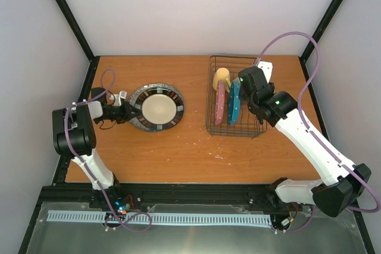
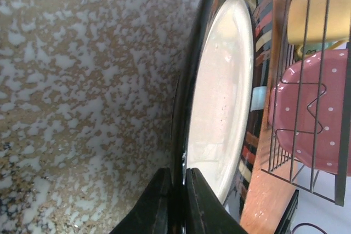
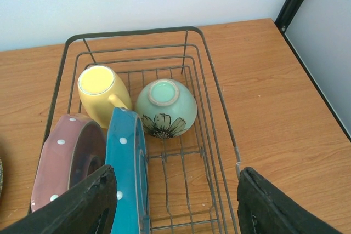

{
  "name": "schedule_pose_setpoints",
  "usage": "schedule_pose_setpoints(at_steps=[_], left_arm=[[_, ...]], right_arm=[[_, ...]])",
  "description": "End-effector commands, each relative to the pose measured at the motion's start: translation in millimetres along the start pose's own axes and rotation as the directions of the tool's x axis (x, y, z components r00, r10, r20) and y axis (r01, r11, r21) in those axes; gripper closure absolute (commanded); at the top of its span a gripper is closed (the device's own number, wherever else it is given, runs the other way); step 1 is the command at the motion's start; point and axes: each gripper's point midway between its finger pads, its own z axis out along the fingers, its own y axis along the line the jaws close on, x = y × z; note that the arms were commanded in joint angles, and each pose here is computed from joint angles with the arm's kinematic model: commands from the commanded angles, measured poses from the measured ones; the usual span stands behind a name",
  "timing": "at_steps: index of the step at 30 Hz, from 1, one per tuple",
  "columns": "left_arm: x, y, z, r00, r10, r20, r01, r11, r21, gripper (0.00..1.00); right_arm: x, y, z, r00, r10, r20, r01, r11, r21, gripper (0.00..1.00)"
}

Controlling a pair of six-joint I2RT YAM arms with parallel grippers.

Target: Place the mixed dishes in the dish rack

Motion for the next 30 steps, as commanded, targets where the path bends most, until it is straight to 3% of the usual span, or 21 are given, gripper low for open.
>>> schedule_pose_setpoints(at_steps=[1,8,16,25,30], left_arm=[[-24,-35,-20,0.978,0.182,0.102,-0.184,0.983,0.012,0.99],[-55,-134,-77,0.906,0.337,0.257,-0.376,0.919,0.12,0.99],[-42,-240,-135,0.802,0.479,0.357,-0.568,0.795,0.211,0.99],[-22,-275,-158,0.773,0.509,0.38,-0.616,0.745,0.256,0.99],[-13,-282,-153,0.786,0.501,0.362,-0.609,0.729,0.312,0.99]], right_arm=[[-10,4,-4,0.999,0.012,0.05,-0.009,0.999,-0.051,0.4],[-30,37,-23,0.997,0.012,0.08,0.013,0.95,-0.312,0.33],[-24,116,-47,1.0,-0.027,-0.015,0.008,0.704,-0.71,0.29],[-25,154,-67,0.991,0.006,-0.137,-0.129,0.381,-0.916,0.28],[-30,165,-67,0.987,0.007,-0.161,-0.155,0.31,-0.938,0.27]])
